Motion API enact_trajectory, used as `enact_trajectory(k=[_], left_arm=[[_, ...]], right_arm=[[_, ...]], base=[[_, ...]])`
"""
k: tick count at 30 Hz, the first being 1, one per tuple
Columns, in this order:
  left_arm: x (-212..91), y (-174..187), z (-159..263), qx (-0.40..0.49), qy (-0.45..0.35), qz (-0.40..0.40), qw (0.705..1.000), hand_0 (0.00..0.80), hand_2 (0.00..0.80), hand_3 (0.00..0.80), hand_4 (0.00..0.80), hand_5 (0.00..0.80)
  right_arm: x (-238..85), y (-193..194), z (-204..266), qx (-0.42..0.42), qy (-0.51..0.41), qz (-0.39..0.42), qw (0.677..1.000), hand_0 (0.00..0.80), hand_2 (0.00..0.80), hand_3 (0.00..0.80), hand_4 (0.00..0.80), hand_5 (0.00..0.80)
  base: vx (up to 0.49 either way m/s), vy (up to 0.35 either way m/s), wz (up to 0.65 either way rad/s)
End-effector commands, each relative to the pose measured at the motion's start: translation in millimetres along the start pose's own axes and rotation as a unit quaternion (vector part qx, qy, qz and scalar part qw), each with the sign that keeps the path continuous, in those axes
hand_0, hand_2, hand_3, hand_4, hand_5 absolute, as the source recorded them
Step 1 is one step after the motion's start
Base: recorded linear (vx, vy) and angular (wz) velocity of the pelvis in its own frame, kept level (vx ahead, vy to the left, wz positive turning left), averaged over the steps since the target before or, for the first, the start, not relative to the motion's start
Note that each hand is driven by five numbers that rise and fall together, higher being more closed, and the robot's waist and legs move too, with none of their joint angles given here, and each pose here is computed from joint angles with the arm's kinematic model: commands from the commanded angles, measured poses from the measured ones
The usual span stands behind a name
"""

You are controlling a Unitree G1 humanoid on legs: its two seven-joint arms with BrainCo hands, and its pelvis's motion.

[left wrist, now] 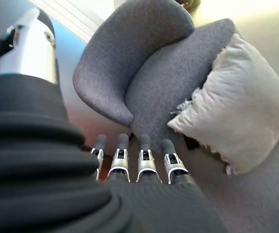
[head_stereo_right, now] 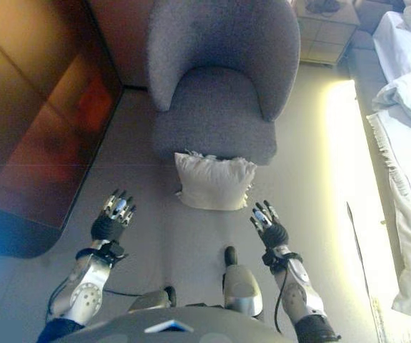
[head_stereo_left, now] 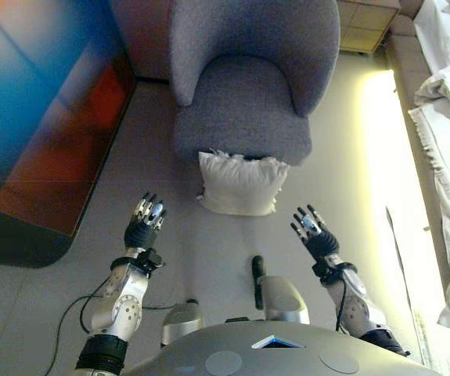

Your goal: Pick up the cushion and take it to the sofa

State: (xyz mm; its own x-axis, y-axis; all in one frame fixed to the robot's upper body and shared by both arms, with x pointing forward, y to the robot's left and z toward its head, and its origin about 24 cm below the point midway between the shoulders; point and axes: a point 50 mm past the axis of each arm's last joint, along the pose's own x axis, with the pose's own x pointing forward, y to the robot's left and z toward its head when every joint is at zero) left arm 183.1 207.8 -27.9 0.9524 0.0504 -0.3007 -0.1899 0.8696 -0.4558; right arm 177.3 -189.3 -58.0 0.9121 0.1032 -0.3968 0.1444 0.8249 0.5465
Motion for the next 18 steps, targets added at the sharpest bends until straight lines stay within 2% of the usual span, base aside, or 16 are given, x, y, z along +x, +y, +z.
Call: enact_trajectory(k=[1, 5, 10, 18], left_arm=[[-9.7, 1.7, 23.2, 0.017, -0.043, -0.012, 0.999, 0.000, 0.000, 0.000, 0.000, 0.000], [-9.4, 0.3, 23.1, 0.012, -0.044, -0.010, 0.999, 0.000, 0.000, 0.000, 0.000, 0.000], [5.4, -16.9, 28.2, -0.007, -0.052, -0.038, 0.998, 0.000, 0.000, 0.000, 0.000, 0.000], [16.0, -34.8, 39.0, -0.007, -0.072, -0.075, 0.995, 0.000, 0.000, 0.000, 0.000, 0.000]], right_arm=[[3.4, 26.3, 5.6, 0.007, -0.027, 0.056, 0.998, 0.000, 0.000, 0.000, 0.000, 0.000], [3.3, 33.3, 14.3, -0.004, -0.032, 0.084, 0.996, 0.000, 0.000, 0.000, 0.000, 0.000], [9.9, 26.4, 17.8, -0.030, -0.039, 0.070, 0.996, 0.000, 0.000, 0.000, 0.000, 0.000], [3.3, 15.6, 20.7, -0.021, -0.046, 0.051, 0.997, 0.000, 0.000, 0.000, 0.000, 0.000]], base=[[0.470, -0.143, -0.21], [0.368, -0.176, -0.28], [0.291, -0.144, -0.18], [0.234, 0.140, -0.12]])
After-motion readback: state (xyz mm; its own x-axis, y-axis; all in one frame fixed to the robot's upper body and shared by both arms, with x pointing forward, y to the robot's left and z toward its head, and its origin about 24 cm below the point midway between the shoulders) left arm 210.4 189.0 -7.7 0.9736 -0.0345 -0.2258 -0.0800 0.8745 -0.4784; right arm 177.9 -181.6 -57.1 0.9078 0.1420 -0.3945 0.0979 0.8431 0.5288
